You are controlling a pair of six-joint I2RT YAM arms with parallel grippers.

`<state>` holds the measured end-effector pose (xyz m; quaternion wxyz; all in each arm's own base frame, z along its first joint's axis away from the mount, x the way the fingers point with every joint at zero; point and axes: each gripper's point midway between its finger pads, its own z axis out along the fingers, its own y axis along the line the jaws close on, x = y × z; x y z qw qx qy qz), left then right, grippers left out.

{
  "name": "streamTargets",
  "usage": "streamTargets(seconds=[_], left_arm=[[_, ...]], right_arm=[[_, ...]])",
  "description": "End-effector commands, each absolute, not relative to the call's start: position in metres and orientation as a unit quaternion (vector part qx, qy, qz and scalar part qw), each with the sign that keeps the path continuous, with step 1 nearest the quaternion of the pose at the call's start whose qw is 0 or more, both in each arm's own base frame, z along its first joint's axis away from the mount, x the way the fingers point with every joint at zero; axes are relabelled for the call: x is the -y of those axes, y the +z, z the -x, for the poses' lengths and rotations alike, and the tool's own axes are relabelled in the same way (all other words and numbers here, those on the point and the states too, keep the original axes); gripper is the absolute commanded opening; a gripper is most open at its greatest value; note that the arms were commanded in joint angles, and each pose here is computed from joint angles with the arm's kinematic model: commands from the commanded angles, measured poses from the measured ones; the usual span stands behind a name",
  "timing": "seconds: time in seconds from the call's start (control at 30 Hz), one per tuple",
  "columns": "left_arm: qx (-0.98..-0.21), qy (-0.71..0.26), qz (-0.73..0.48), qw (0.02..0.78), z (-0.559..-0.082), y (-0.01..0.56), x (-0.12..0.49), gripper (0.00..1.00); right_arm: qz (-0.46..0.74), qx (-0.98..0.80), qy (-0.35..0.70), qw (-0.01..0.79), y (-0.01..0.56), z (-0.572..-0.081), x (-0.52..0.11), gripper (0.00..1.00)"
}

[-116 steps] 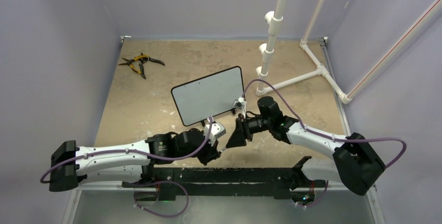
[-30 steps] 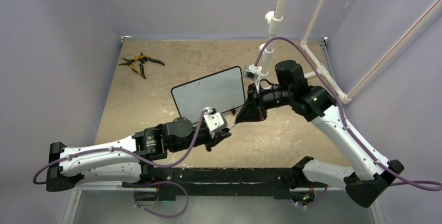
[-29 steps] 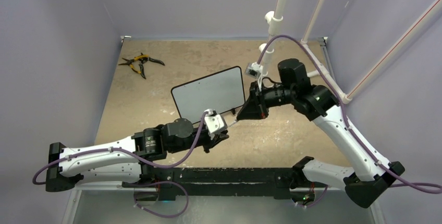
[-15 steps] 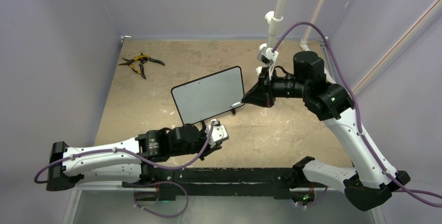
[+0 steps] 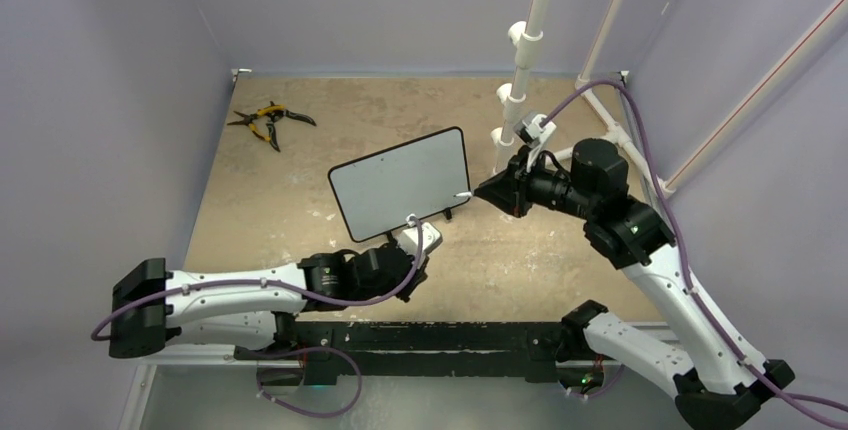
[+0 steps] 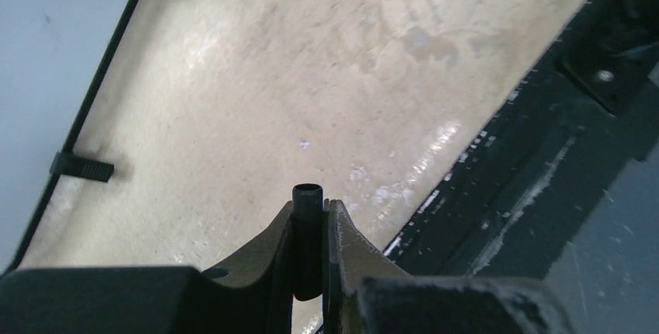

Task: Write a sentence on the whiteboard
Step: Place the pen cap at the center of the board.

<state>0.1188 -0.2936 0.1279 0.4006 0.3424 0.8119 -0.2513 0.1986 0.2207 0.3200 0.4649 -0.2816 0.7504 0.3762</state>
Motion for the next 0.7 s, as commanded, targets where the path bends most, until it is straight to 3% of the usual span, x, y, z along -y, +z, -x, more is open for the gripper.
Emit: streamTargets(seconds=[0.0, 0.3, 0.57, 0.67], left_arm=[[-0.844, -0.246, -0.243, 0.409, -0.142, 0.111, 0.295, 0.0], [-0.882, -0.204, -0.185, 0.383, -0.161, 0.062, 0.286, 0.01], [-0.897, -0.184, -0.177, 0.361, -0.159, 0.038, 0.283, 0.13], [-0.9, -0.179, -0.174, 0.358, -0.159, 0.033, 0.279, 0.22]], right_arm=[[0.231, -0.707, 0.355, 0.566, 0.348, -0.222, -0.21, 0.0], [0.22, -0.687, 0.349, 0.598, 0.336, -0.22, -0.202, 0.0], [0.22, -0.674, 0.358, 0.608, 0.334, -0.214, -0.201, 0.0], [0.218, -0.669, 0.36, 0.613, 0.335, -0.212, -0.199, 0.0]])
